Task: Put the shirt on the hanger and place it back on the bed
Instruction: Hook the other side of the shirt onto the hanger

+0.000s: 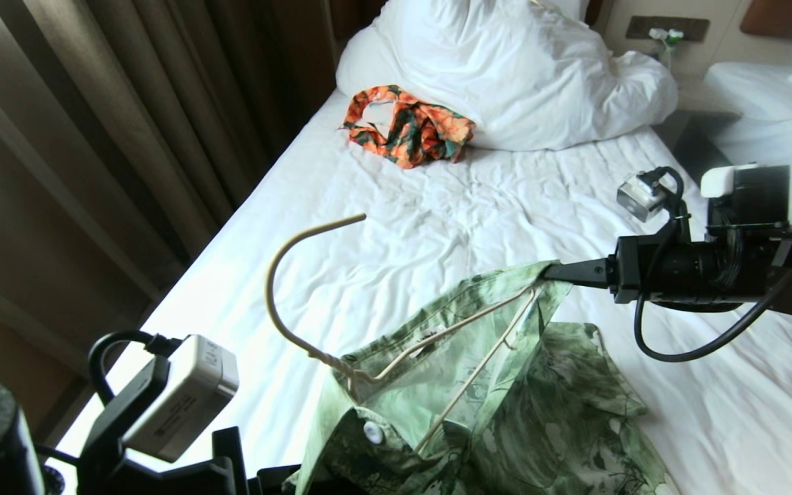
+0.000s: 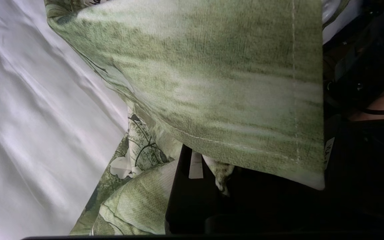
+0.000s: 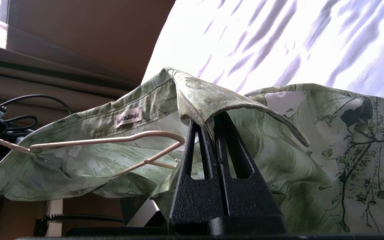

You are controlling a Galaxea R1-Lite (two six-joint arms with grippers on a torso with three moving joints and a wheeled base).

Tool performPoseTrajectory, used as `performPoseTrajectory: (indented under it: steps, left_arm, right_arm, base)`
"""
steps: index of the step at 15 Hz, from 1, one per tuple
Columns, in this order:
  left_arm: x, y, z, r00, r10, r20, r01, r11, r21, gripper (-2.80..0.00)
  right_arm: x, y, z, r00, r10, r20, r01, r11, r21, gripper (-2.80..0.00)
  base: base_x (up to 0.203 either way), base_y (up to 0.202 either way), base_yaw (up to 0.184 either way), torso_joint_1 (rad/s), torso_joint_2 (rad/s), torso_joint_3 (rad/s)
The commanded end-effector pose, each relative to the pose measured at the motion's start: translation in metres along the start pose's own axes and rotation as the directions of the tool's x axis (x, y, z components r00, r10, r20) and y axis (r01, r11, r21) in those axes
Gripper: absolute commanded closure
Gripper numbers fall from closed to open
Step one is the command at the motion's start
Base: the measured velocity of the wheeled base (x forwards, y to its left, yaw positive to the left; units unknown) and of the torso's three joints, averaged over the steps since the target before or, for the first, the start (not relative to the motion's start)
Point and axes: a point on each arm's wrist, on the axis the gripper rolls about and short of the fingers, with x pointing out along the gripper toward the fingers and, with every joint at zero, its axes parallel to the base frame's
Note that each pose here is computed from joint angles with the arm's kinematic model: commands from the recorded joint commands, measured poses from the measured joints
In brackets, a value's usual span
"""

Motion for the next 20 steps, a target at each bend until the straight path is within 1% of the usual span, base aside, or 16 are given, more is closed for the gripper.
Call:
performPoseTrajectory:
  steps: [1,3,8,10,12,14,16,18,20]
  left_arm:
    - [0.003,0.0,-0.003,1.0,0.0,-0.017,0.0,1.0,0.0,0.0]
    - [0.007,0.0,-0.005,0.999,0.008,-0.034,-0.008,1.0,0.0,0.0]
    - [0.007,0.008,-0.005,0.998,0.051,-0.032,-0.052,0.999,-0.013,0.0]
    - [0.005,0.014,0.0,0.996,0.086,-0.007,-0.086,0.996,-0.024,0.0]
    - [-0.002,0.015,0.003,0.996,0.092,0.023,-0.091,0.995,-0.026,0.0]
    - [-0.006,0.015,-0.001,0.996,0.092,0.02,-0.092,0.995,-0.026,0.0]
    - [-0.011,0.015,-0.003,0.996,0.091,0.025,-0.091,0.996,-0.026,0.0]
    - [-0.011,0.016,-0.006,0.996,0.092,-0.007,-0.092,0.995,-0.025,0.0]
    - [-0.01,0.015,-0.005,0.996,0.09,-0.007,-0.09,0.996,-0.025,0.0]
  right_arm:
    - [0.003,0.001,0.001,1.0,0.007,-0.002,-0.007,1.0,-0.003,0.0]
    - [0.007,0.009,0.004,1.0,-0.002,0.011,0.002,1.0,-0.024,0.0]
    - [0.002,0.021,0.004,1.0,0.011,0.018,-0.01,0.999,-0.042,0.0]
    - [-0.003,0.03,0.004,1.0,0.018,0.022,-0.017,0.999,-0.052,0.0]
    - [-0.004,0.027,0.004,1.0,-0.003,0.026,0.004,0.999,-0.042,0.0]
    - [-0.005,0.017,0.005,0.999,-0.028,0.034,0.029,0.999,-0.028,0.0]
    - [-0.004,0.012,0.005,0.999,-0.036,0.033,0.037,0.999,-0.02,0.0]
    - [-0.005,0.016,0.006,0.999,-0.031,0.039,0.032,0.999,-0.029,0.0]
    - [-0.007,0.026,0.008,0.999,-0.015,0.045,0.017,0.999,-0.049,0.0]
  base:
    - [0.0,0.0,0.0,0.0,0.0,0.0]
    - [0.0,0.0,0.0,0.0,0.0,0.0]
    - [0.0,0.0,0.0,0.0,0.0,0.0]
    - [0.0,0.0,0.0,0.0,0.0,0.0]
    - [0.0,0.0,0.0,0.0,0.0,0.0]
    - [0.0,0.0,0.0,0.0,0.0,0.0]
    - [0.0,0.0,0.0,0.0,0.0,0.0]
    - [0.0,0.0,0.0,0.0,0.0,0.0]
    - [0.0,0.0,0.0,0.0,0.0,0.0]
